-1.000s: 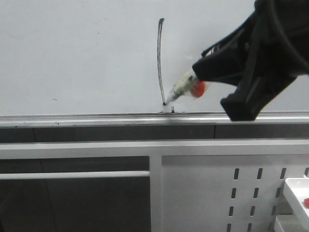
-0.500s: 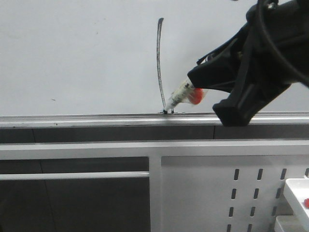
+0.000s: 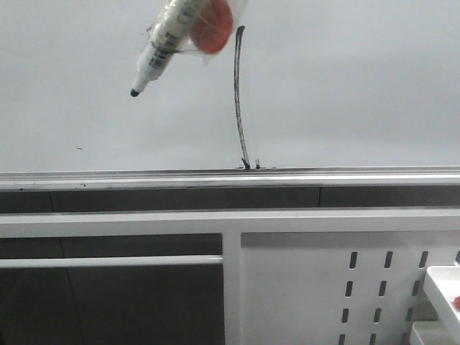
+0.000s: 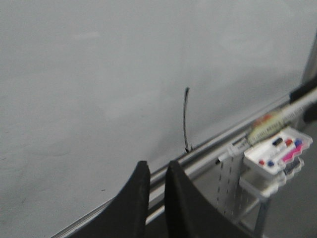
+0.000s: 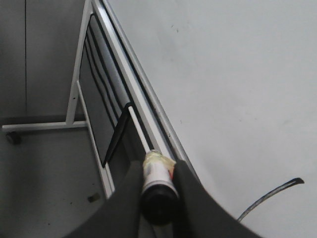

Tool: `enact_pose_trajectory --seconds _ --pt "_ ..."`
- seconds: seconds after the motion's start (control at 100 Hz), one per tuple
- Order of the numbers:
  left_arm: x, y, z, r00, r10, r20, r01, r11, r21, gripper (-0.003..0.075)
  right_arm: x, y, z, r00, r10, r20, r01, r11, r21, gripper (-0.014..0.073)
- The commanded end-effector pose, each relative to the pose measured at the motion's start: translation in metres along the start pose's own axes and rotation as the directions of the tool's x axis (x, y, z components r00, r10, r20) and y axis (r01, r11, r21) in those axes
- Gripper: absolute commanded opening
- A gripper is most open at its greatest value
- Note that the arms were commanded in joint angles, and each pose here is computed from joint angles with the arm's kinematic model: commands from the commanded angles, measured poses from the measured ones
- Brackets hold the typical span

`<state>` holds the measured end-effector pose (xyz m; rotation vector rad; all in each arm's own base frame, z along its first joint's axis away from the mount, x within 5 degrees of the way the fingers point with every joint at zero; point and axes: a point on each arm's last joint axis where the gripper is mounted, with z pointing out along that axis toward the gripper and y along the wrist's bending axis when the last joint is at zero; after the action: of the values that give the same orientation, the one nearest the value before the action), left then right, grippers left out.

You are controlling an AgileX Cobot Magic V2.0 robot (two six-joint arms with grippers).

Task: Write number 1 on whiteboard

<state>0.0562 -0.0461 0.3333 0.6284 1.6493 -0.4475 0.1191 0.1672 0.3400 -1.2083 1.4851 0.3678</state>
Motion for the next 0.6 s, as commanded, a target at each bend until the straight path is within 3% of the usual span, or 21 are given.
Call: enact_pose_trajectory --seconds 0.0,0.08,0.16,0.38,0.59 --pt "-0.022 -0.007 0.007 0.991 0.134 -0.002 -0.133 0.986 0.099 0.0155 -0.024 -0.009 -0.012 0.997 0.023 0.078 -0.024 0.999 0.021 -0.0072" --pt "-0.029 -0.014 0.015 0.971 0.231 -0.055 -0.215 0.955 0.205 0.0219 -0.031 -0.012 -0.015 0.996 0.022 0.088 -0.024 0.999 0.025 -0.0072" --pt "-0.032 -0.019 0.026 0.951 0.294 -0.092 -0.258 0.923 0.284 0.0232 -0.039 -0.015 -0.018 0.994 0.021 0.108 -0.024 0.999 0.032 -0.0072" --pt "-0.038 -0.033 0.055 0.915 0.385 -0.119 -0.309 0.86 0.407 0.0232 -0.056 -0.009 -0.023 0.986 0.007 0.165 -0.006 1.0 -0.009 -0.0072" --pt "-0.052 -0.048 0.073 0.904 0.421 -0.074 -0.341 0.815 0.468 0.0232 -0.058 -0.005 -0.016 0.994 0.002 0.108 0.004 0.999 -0.054 -0.0072"
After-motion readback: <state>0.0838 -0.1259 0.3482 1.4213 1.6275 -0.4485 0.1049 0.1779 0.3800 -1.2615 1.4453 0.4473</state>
